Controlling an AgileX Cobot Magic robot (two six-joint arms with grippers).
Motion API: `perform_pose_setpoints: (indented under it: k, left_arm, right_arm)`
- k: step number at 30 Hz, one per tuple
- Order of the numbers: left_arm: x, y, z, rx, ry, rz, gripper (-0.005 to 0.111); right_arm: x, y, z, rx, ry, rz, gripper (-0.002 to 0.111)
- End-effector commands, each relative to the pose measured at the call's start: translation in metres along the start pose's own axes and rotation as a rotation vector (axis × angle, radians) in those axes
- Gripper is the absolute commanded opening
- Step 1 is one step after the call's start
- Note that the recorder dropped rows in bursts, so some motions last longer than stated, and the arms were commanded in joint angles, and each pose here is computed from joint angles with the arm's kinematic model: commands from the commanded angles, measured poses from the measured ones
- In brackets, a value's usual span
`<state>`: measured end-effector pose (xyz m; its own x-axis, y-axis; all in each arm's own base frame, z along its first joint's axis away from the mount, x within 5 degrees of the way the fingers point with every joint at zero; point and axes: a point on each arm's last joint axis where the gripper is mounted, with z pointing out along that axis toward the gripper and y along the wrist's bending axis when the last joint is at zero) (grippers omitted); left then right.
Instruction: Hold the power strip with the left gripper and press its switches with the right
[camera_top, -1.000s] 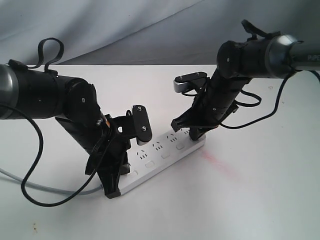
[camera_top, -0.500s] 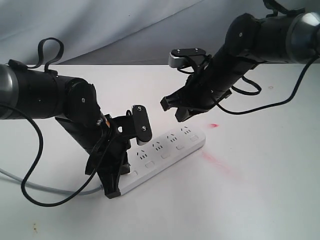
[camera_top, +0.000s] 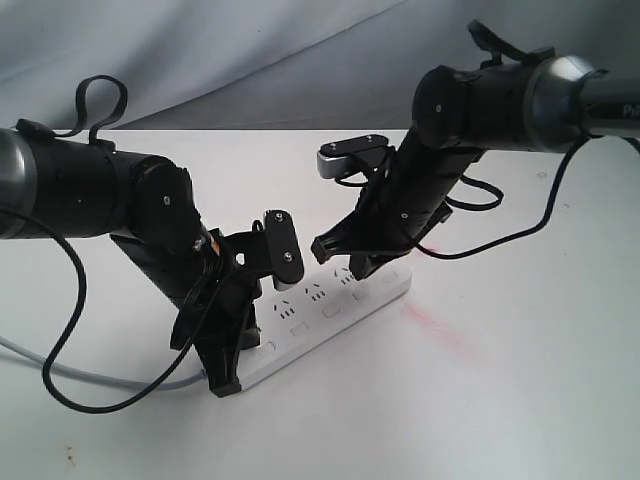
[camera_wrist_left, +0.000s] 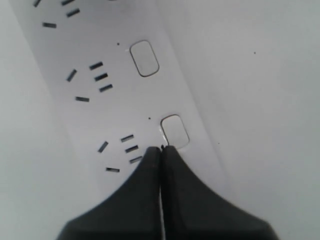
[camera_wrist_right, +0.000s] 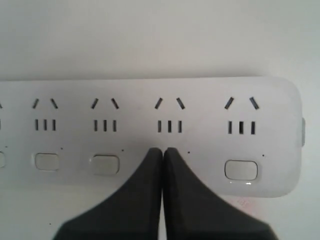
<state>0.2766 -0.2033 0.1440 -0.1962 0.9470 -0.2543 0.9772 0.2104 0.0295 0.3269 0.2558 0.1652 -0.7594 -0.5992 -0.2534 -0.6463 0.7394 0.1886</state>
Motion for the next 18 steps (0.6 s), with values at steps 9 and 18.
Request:
perform_pose_setpoints:
  k: [9, 18]
  left_arm:
    - [-0.003, 0.0, -0.001, -0.004, -0.003, -0.002, 0.0]
    - [-0.003, 0.0, -0.001, -0.004, -0.003, -0.002, 0.0]
  right_arm:
    - [0.005, -0.004, 0.02, 0.004, 0.058, 0.007, 0.0]
    - [0.009, -0.007, 0.036, 0.004, 0.106, 0.01, 0.0]
